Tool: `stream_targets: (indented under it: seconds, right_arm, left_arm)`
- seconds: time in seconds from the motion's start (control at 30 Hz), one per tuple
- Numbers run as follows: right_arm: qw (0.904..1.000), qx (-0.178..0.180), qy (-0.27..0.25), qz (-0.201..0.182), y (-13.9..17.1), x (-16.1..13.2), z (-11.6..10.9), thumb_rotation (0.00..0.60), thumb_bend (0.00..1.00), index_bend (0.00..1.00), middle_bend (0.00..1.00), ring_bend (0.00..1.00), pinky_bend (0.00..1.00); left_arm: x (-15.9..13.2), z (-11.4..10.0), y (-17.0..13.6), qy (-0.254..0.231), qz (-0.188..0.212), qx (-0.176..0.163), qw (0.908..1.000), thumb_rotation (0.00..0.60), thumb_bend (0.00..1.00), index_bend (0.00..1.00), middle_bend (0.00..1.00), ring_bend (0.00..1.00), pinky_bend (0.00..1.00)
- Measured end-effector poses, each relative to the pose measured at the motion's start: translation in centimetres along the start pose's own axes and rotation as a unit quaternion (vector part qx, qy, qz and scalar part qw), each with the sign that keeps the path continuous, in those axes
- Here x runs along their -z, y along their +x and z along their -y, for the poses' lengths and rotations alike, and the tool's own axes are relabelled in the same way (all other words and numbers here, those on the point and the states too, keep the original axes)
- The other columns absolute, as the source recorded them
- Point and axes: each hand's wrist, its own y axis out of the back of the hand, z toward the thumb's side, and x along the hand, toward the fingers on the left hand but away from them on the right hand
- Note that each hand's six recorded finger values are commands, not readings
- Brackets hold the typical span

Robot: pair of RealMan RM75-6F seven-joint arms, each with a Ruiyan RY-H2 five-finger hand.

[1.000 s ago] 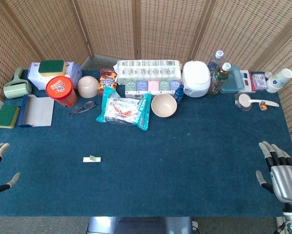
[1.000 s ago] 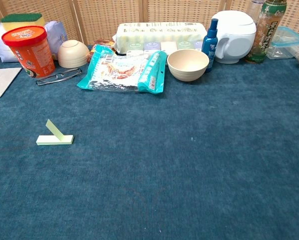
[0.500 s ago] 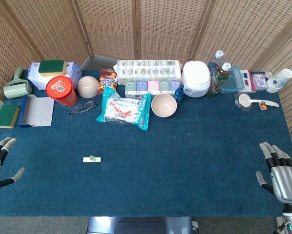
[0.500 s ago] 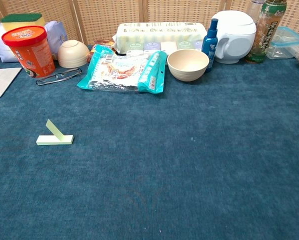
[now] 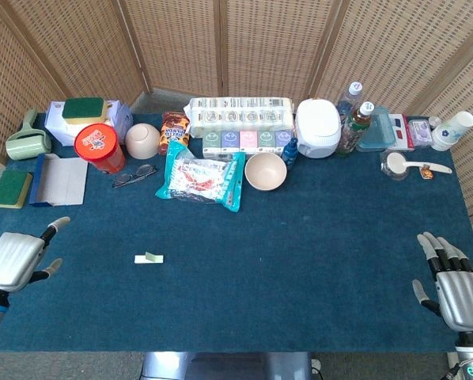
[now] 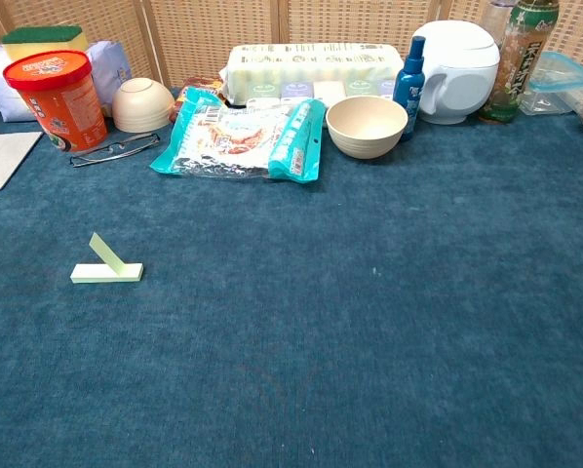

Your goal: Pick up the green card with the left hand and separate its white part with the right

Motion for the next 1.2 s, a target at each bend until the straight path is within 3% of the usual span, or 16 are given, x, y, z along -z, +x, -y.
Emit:
stream_targets:
  seconds: [0.27, 0.57, 1.2]
  right_arm:
    - [1.0000, 0.003, -0.002, 0.001, 0.1, 0.1, 0.0, 0.600, 0.40, 0.00, 0.12, 0.10, 0.18]
    - [1.0000, 0.000, -0.007, 0.006, 0.2, 0.3, 0.3, 0.600, 0.40, 0.00, 0.12, 0.10, 0.18]
    - [0.9997, -0.011, -0.015, 0.013, 0.2, 0.7, 1.2, 0.600, 0.40, 0.00, 0.12, 0.10, 0.18]
  left_arm:
    - [-1.2, 1.3, 1.9, 0.020, 0.023, 0.028, 0.9992, 0.600, 0.25, 0.25, 0.95, 1.00, 1.00]
    - [-2.7, 3.1, 3.0, -0.010, 0.023, 0.062, 0.9978, 0.600, 0.25, 0.32, 0.96, 1.00, 1.00]
    - [-5.9, 6.4, 5.9, 0.000, 0.044, 0.095, 0.9945, 0.600, 0.29, 0.39, 0.97, 1.00, 1.00]
